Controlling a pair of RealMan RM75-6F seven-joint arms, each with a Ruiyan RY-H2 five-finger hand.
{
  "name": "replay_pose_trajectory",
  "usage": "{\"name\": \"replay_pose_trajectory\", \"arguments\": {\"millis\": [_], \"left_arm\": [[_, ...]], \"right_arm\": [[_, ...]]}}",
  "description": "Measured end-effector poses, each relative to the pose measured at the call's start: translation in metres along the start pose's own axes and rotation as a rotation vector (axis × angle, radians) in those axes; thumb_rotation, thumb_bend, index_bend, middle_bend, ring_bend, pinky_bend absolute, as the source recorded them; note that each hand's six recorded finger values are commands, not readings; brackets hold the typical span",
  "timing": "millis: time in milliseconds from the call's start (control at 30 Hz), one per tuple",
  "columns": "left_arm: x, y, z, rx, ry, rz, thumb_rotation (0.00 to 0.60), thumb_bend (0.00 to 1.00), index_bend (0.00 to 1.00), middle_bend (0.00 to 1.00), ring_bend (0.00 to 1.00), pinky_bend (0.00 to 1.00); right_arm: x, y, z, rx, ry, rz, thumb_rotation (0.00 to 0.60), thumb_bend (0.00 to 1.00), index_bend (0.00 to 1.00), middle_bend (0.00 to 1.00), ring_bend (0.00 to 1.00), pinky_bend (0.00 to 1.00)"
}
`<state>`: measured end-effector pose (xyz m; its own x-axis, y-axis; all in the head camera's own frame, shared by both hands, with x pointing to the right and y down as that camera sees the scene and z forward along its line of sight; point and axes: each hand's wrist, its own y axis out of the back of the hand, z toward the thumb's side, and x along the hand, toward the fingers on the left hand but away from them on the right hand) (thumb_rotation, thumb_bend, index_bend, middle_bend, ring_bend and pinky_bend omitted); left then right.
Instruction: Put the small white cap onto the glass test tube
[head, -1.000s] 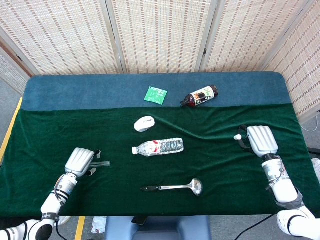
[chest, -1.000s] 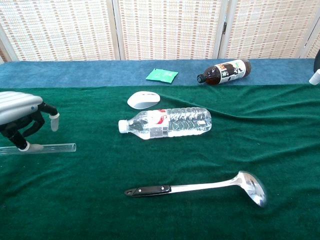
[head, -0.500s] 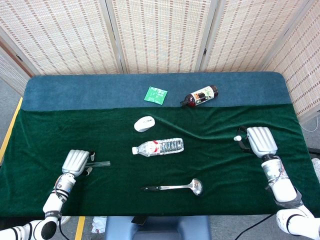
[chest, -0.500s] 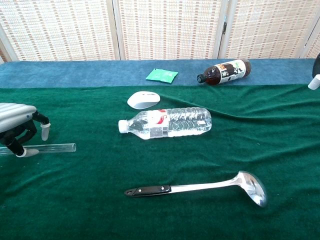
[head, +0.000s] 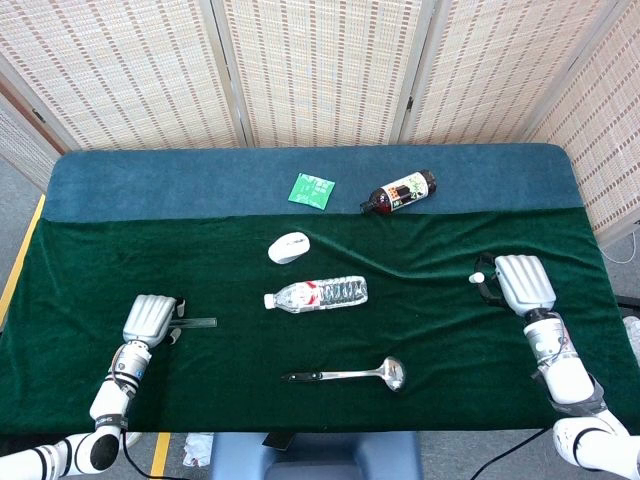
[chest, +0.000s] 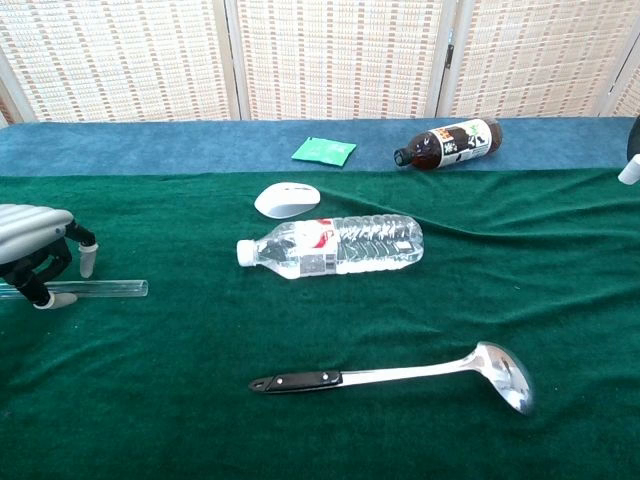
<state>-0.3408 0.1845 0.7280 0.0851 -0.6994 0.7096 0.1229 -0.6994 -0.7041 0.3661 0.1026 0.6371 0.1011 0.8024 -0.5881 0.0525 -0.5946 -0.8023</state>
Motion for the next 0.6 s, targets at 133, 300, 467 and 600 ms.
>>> {"name": "replay_pose_trajectory", "arguments": {"millis": [133,300,467,600], "left_arm": [[-0.0002,-0.0019,0.0009,0.005,0.003,-0.015,0.600,0.34,0.52,0.85,0.87,0.82],[-0.0013,-0.0044,0.0010,0.006,0.006,-0.032,0.600,0.38,0.53,0.85,0.87,0.82],[-0.0025,-0.0034,-0.0002,0.004,0.010,-0.027,0.600,0.40,0.55,0.85,0.87,0.82],[-0.0030,-0.0018,-0.0010,-0.010,0.011,-0.018,0.600,0.43,0.60,0.87,0.88,0.84]], "right_arm": [[0.0004,-0.0009,-0.0013,-0.002,-0.004,0.003,0.600,0.55,0.68,1.00,1.00,1.00],[0.0003,-0.0024,-0.0026,-0.002,-0.007,0.009,0.600,0.56,0.69,1.00,1.00,1.00],[0.0003,-0.0052,-0.0030,-0.003,-0.009,0.018,0.600,0.56,0.69,1.00,1.00,1.00],[0.0003,-0.0061,-0.0026,-0.005,-0.008,0.020,0.600,0.56,0.69,1.00,1.00,1.00]]}}
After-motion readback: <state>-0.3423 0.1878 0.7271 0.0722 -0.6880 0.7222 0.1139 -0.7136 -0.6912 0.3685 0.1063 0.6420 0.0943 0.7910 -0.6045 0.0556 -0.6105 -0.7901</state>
